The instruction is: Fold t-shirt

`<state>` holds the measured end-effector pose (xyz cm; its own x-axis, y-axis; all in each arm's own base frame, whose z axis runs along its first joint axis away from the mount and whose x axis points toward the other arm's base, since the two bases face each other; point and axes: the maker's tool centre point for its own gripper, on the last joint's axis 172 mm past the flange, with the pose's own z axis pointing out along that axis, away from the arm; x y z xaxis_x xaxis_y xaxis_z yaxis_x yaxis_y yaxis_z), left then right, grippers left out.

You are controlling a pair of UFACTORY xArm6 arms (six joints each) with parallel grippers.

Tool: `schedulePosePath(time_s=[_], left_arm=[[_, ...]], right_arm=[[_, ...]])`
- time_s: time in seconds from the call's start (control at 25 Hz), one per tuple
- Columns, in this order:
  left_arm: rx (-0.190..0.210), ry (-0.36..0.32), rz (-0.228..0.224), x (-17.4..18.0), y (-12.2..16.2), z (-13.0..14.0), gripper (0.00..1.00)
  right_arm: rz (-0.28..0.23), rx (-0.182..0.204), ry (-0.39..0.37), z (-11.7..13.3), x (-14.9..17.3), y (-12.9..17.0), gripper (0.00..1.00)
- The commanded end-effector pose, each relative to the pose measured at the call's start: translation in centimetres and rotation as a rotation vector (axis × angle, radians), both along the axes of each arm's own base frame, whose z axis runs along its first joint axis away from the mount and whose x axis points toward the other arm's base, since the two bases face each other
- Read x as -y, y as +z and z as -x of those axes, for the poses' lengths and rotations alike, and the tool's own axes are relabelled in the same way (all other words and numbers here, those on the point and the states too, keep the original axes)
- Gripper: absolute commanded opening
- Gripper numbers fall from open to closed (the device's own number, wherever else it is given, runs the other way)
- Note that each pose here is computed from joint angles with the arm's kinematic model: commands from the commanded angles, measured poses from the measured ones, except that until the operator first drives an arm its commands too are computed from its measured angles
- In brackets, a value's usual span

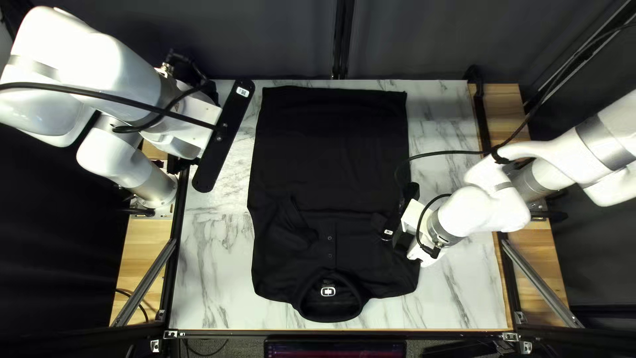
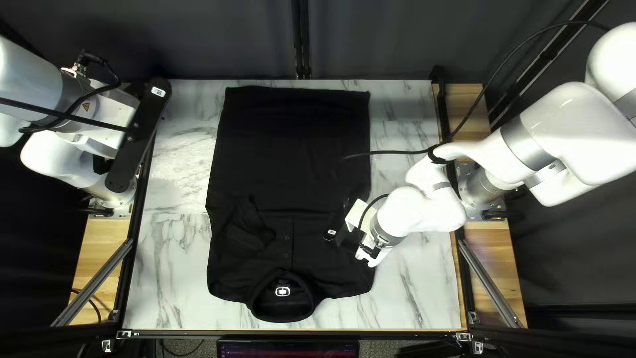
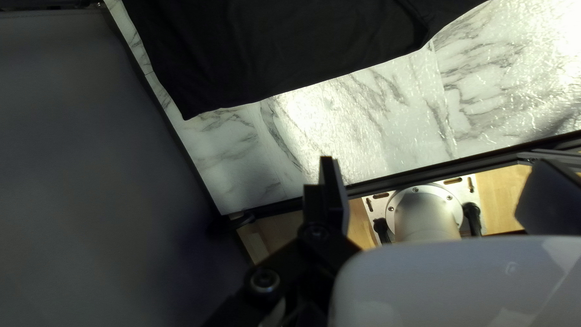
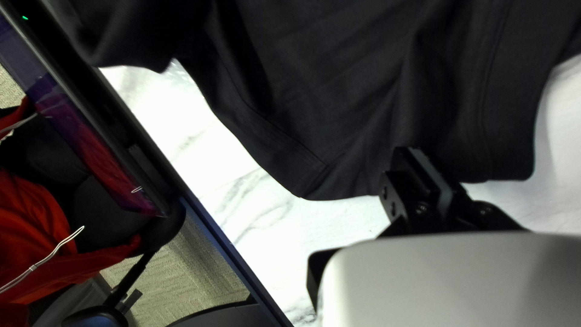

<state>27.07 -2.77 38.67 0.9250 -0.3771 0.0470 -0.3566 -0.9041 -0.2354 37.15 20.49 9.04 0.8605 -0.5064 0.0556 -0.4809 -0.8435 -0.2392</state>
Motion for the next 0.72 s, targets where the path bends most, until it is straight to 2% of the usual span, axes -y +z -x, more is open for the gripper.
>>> schedulePosePath(time_s=[0.04,0.28,0.56,0.6,0.64,0.68,0.72], left_arm=[[0.0,0.0,0.0,0.0,0.0,0.0,1.0],[0.0,0.0,0.0,0.0,0.0,0.0,1.0],[0.0,0.0,0.0,0.0,0.0,0.0,1.0],[0.0,0.0,0.0,0.0,0.0,0.0,1.0],[0.0,0.0,0.0,0.0,0.0,0.0,1.0],[0.0,0.0,0.0,0.0,0.0,0.0,1.0],[0.0,0.0,0.0,0.0,0.0,0.0,1.0]], right_arm=[[-0.003,0.007,-0.004,-1.0,-0.2,0.6,0.0],[-0.017,0.02,-0.033,-3.1,-0.4,1.1,0.0],[-0.036,0.021,-0.029,-6.2,-1.9,-1.0,0.0],[-0.034,0.021,-0.022,-6.5,-2.1,-1.1,0.02],[-0.032,0.022,-0.017,-6.7,-2.3,-1.1,0.29],[-0.026,0.021,-0.008,-6.7,-2.5,-0.8,0.9],[-0.02,0.021,-0.002,-6.4,-2.6,-0.5,1.0]])
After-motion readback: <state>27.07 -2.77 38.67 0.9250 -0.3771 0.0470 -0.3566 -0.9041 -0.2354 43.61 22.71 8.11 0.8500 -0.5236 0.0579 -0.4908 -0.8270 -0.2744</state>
